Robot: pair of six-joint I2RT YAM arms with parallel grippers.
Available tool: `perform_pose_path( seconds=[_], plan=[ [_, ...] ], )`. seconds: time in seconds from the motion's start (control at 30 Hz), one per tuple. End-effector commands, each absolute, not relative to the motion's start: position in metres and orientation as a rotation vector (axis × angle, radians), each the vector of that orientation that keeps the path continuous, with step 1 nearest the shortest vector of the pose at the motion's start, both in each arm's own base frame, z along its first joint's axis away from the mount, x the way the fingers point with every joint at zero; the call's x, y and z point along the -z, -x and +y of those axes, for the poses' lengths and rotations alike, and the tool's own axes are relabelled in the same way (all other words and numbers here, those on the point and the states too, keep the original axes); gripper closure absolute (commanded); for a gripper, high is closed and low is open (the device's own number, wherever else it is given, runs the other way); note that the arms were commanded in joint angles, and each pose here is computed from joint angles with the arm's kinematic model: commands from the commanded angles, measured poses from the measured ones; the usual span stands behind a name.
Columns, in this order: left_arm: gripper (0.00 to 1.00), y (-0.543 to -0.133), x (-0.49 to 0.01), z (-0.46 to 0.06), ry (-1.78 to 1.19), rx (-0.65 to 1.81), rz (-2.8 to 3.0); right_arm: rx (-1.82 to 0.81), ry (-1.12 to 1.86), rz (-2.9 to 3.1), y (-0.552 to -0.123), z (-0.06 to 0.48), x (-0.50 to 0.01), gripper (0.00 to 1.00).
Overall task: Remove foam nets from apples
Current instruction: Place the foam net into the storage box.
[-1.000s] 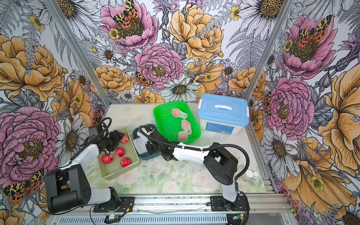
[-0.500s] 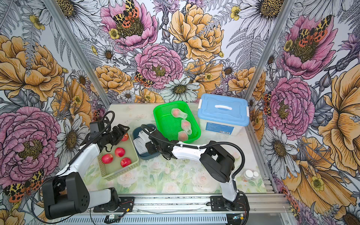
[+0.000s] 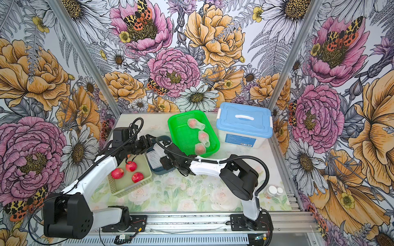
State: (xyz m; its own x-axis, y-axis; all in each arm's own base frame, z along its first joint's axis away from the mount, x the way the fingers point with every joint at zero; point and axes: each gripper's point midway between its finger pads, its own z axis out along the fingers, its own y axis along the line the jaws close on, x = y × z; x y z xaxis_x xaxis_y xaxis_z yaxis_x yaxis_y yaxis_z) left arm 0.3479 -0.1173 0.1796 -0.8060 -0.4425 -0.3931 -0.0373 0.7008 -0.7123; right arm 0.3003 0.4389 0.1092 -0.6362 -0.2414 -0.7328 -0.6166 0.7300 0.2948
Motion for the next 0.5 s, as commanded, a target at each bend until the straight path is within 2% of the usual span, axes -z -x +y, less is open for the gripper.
perform_pose_path(
  seconds=[0.0, 0.07, 0.2, 0.3, 0.37, 0.47],
  plan=[
    [0.31, -0.355, -0.177, -0.120, 0.336, 0.933, 2.370, -0.764, 0.625, 2.158, -0.299, 0.442, -0.139, 0.41],
    [0.37, -0.355, -0.171, -0.124, 0.336, 0.935, 2.391, -0.769, 0.629, 2.145, -0.296, 0.443, -0.141, 0.41],
    [0.66, -0.354, -0.165, -0.128, 0.322, 0.908, 2.409, -0.771, 0.635, 2.141, -0.294, 0.443, -0.141, 0.41],
    [0.83, -0.355, -0.163, -0.126, 0.323, 0.876, 2.413, -0.765, 0.638, 2.141, -0.294, 0.442, -0.141, 0.41],
    [0.91, -0.355, -0.161, -0.121, 0.330, 0.833, 2.431, -0.759, 0.638, 2.141, -0.293, 0.440, -0.140, 0.41],
    [0.96, -0.355, -0.154, -0.115, 0.340, 0.770, 2.456, -0.748, 0.642, 2.145, -0.291, 0.431, -0.137, 0.41]
  ],
)
